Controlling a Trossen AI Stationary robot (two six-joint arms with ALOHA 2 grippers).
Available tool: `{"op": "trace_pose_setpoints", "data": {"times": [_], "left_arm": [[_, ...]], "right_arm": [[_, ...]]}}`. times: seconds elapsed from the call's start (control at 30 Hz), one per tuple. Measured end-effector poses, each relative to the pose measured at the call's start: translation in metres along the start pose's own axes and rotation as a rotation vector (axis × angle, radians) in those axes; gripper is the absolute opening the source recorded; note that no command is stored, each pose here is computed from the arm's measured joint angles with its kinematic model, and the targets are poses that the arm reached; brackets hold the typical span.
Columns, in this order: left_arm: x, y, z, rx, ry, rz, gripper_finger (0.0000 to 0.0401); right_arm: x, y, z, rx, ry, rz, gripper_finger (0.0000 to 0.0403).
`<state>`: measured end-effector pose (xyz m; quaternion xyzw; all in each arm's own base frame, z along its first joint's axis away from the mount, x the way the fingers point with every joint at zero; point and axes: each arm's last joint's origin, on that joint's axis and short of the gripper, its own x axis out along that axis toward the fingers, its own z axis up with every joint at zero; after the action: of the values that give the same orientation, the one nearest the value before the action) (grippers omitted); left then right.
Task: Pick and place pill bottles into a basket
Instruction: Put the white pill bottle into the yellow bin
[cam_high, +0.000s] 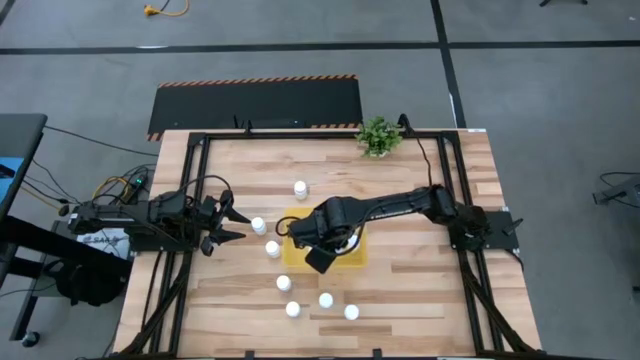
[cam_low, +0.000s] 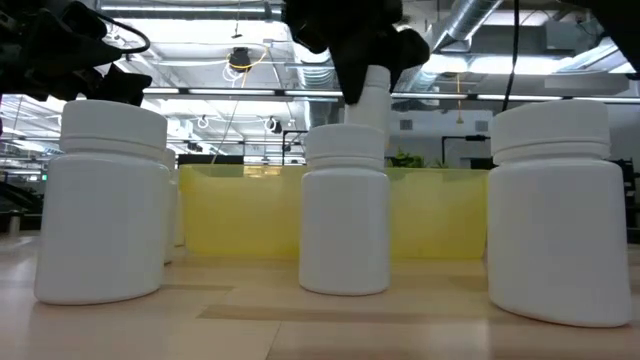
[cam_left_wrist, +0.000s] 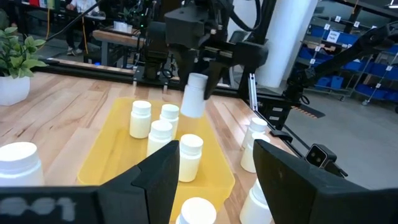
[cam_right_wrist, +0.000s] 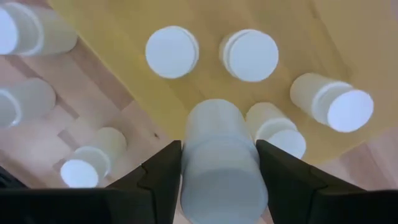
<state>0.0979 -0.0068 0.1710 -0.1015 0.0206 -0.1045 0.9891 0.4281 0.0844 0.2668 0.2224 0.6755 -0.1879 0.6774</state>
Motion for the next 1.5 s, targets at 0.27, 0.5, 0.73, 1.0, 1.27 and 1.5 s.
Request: {"op": "trace_pose_setpoints", "data": {"times": [0.27, 0.5, 0.73, 1.0, 1.27, 1.5], "left_arm": [[0.000, 0.000, 0.000, -0.001, 0.000, 0.000, 0.0194], [0.000, 0.000, 0.000, -0.002, 0.000, 0.000, 0.0194], [0.000, 0.000, 0.000, -0.003, 0.000, 0.000, 0.0194], [0.000, 0.000, 0.000, -0.003, 0.000, 0.000, 0.0194], [0.000, 0.000, 0.000, -0.003, -0.002, -0.001, 0.0194], [0.000, 0.000, 0.000, -0.003, -0.002, -0.001, 0.0194]], "right_arm": [[0.008, -0.001, 0.003, -0.016, -0.014, -0.021, 0.0183], [0.021, 0.001, 0.004, -0.021, -0.010, -0.022, 0.0184], [0.020, 0.000, 0.006, -0.027, -0.032, -0.025, 0.0180], [0.021, 0.000, 0.006, -0.029, -0.038, -0.028, 0.0184], [0.043, 0.004, 0.010, -0.052, 0.015, -0.058, 0.0186], [0.041, 0.003, 0.014, -0.050, -0.012, -0.048, 0.0181]]}}
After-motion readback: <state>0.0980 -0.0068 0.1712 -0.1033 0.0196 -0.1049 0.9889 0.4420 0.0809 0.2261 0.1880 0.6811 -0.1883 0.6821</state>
